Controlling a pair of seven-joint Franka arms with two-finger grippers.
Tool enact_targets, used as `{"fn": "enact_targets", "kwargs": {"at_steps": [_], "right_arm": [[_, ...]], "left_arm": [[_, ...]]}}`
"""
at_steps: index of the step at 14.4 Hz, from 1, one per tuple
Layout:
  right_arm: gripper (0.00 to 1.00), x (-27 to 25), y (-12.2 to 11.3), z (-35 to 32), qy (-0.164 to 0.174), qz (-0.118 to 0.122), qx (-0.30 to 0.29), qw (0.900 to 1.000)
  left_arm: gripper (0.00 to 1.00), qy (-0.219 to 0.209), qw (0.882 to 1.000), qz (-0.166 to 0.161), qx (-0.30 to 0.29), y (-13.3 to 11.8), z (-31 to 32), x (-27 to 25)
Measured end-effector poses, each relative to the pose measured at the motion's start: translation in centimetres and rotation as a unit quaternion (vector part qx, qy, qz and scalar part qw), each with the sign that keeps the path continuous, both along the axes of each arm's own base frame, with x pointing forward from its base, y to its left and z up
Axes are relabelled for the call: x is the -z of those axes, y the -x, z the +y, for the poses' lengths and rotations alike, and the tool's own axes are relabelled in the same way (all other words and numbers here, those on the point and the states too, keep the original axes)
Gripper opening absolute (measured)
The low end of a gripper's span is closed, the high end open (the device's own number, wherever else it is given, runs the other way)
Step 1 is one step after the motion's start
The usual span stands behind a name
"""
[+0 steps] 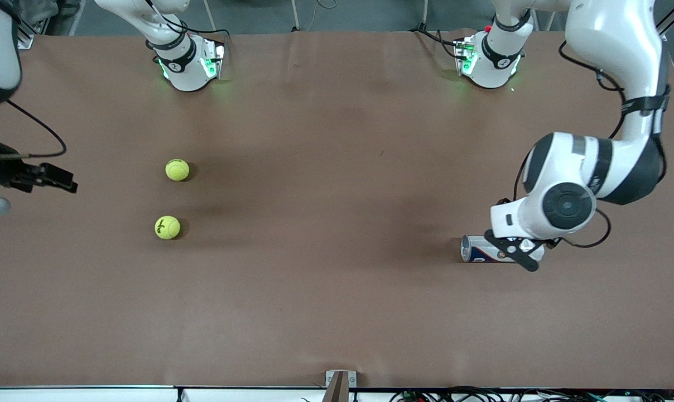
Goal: Insert tennis ball vertically with right arm
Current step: 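Lower the right gripper over the nearer tennis ball and grasp it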
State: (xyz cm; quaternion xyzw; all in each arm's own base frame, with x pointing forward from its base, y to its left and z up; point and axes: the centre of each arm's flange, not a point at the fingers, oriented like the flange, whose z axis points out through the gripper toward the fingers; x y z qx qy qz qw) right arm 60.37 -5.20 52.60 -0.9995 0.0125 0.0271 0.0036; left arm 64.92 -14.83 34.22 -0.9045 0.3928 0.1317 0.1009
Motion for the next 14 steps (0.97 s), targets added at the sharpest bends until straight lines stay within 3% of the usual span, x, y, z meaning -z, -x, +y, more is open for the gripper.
{"fn": "enact_targets", "kwargs": {"at_steps": [2, 5, 7, 10, 14], "right_arm": [[1.0, 2.3, -1.2, 0.1, -0.006, 0.001, 0.001, 1.0], [1.0, 6.4, -2.3, 0.5, -0.012, -0.022, 0.013, 1.0], [1.0, 10.0, -2.3, 1.2, -0.022, -0.032, 0.035, 0.999], [1.0, 14.9, -2.2, 2.4, -0.044, -0.019, 0.06, 0.997], [1.0, 19.5, -2.8, 4.0, -0.044, -0.026, 0.067, 0.996]], "left_arm": [[1.0, -0.013, 0.998, 0.016, 0.063, -0.2, -1.0, 2.7], [1.0, -0.053, 0.987, 0.022, 0.152, -0.4, -2.6, 5.1], [1.0, -0.084, 0.978, 0.031, 0.186, -0.2, -3.3, 6.7], [1.0, -0.131, 0.961, 0.034, 0.24, -0.4, -3.8, 9.9], [1.0, -0.152, 0.946, 0.045, 0.282, 0.8, -6.8, 12.9]]}}
